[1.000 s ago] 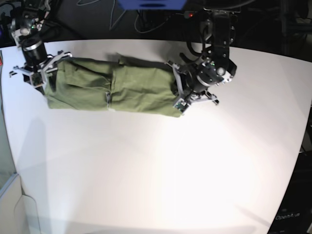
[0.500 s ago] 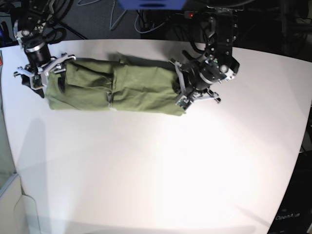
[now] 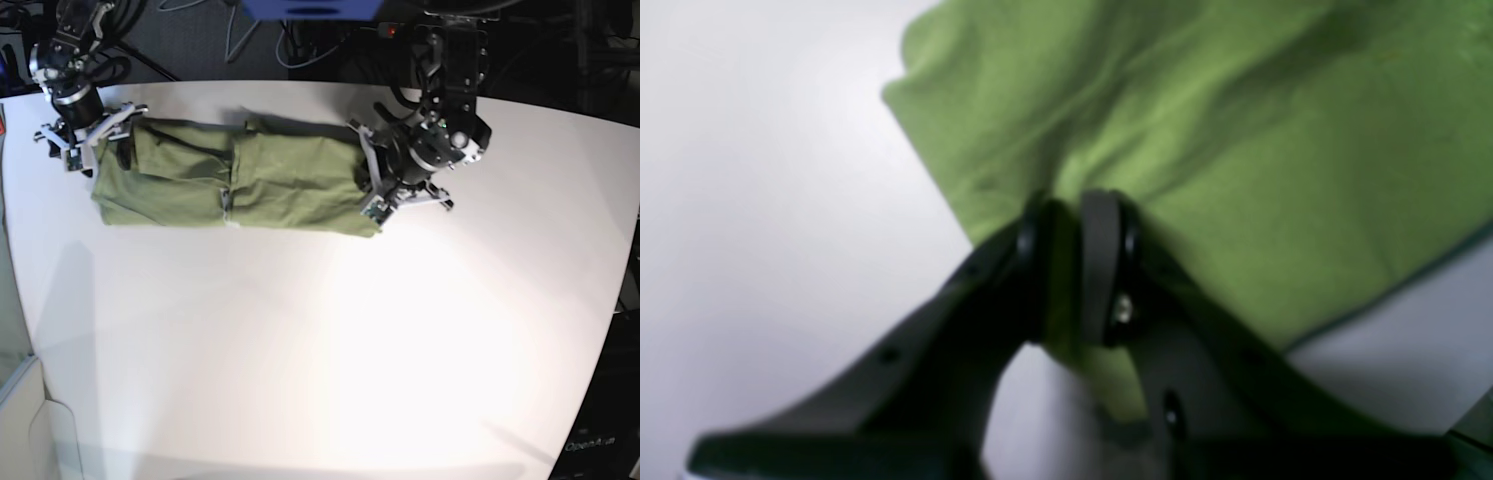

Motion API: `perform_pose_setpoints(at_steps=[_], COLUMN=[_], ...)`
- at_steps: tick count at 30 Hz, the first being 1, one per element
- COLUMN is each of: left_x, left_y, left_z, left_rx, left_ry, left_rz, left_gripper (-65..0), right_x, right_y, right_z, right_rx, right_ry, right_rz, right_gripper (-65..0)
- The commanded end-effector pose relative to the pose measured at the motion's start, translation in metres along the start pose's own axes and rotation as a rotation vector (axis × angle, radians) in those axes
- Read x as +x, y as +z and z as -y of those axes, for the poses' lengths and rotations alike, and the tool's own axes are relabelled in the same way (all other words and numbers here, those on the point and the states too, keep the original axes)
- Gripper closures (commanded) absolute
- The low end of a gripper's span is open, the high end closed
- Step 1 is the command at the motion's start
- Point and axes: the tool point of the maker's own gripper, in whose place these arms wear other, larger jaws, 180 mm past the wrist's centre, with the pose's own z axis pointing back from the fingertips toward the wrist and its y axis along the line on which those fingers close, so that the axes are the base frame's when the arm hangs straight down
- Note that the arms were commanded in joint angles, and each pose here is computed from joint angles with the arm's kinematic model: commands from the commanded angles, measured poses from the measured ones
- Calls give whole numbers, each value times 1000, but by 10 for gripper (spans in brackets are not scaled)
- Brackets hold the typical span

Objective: Fold the T-shirt properly
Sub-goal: 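Hold the strip with the left gripper while the right gripper adjusts its end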

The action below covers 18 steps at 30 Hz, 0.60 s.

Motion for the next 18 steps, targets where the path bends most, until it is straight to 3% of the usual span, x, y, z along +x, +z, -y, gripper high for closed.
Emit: perform_pose_setpoints(at_steps=[1,18], left_x=[-32,-40], left_y=[2,3], left_z=[-2,4], left_rx=[17,8], left_ry=[-24,-19], left_rz=[-142,-157], left_gripper=[-78,-78], right_x=[15,-11], right_y=[-1,-5], right_z=[5,1], right_rx=[-4,19], right_ry=[5,-31], right_rz=[54,-7], right_gripper=[-387,-379])
